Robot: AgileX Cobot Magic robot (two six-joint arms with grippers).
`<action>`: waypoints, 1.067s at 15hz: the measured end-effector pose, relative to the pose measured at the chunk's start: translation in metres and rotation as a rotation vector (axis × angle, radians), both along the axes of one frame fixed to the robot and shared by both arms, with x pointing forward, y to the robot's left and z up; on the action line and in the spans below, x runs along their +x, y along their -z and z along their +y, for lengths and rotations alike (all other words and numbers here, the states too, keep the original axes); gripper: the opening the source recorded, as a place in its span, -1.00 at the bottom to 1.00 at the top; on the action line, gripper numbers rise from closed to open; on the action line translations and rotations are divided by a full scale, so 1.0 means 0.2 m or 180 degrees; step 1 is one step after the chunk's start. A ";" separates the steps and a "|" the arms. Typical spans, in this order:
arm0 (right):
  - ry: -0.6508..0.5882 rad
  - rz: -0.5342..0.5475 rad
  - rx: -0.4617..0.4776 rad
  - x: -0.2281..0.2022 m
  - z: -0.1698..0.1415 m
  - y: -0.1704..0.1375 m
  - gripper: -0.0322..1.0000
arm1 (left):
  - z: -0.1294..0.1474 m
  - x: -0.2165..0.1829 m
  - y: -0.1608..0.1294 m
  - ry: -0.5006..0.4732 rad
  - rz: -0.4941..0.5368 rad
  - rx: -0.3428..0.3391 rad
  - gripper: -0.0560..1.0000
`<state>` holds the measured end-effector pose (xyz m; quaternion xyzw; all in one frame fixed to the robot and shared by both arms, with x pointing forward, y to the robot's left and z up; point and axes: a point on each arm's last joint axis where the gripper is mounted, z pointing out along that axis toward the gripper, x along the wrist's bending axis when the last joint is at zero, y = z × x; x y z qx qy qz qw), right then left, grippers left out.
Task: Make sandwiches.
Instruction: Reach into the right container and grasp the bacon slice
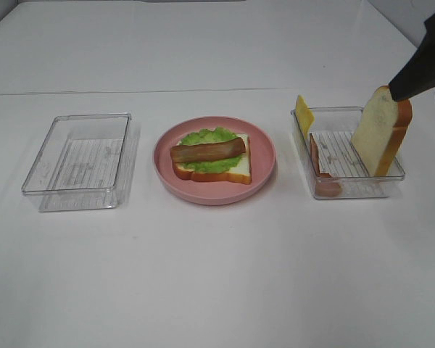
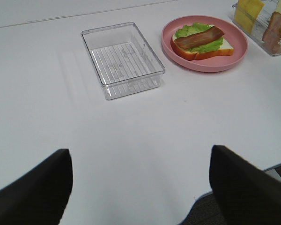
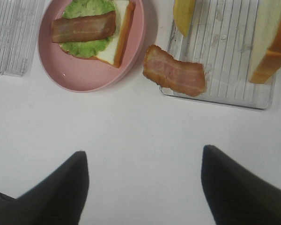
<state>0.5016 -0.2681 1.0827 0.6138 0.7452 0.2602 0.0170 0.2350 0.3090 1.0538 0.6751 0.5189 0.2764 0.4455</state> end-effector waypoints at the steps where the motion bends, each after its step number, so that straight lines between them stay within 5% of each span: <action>1: -0.0019 0.0113 0.0008 0.08 0.00 0.03 0.25 | 0.00 0.00 0.00 0.0002 -0.0012 0.0004 0.54; 5: -0.0233 0.0483 -0.0017 0.35 0.08 0.18 0.03 | 0.00 0.00 0.00 0.0148 -0.0134 0.0283 0.54; 10: -0.0319 0.0774 -0.0303 0.54 0.35 0.35 0.02 | 0.00 0.00 0.00 0.0163 -0.0147 0.0309 0.54; 16: -0.0123 0.1120 -0.0433 0.67 0.37 0.61 0.05 | 0.00 0.00 0.00 0.0163 -0.0147 0.0309 0.54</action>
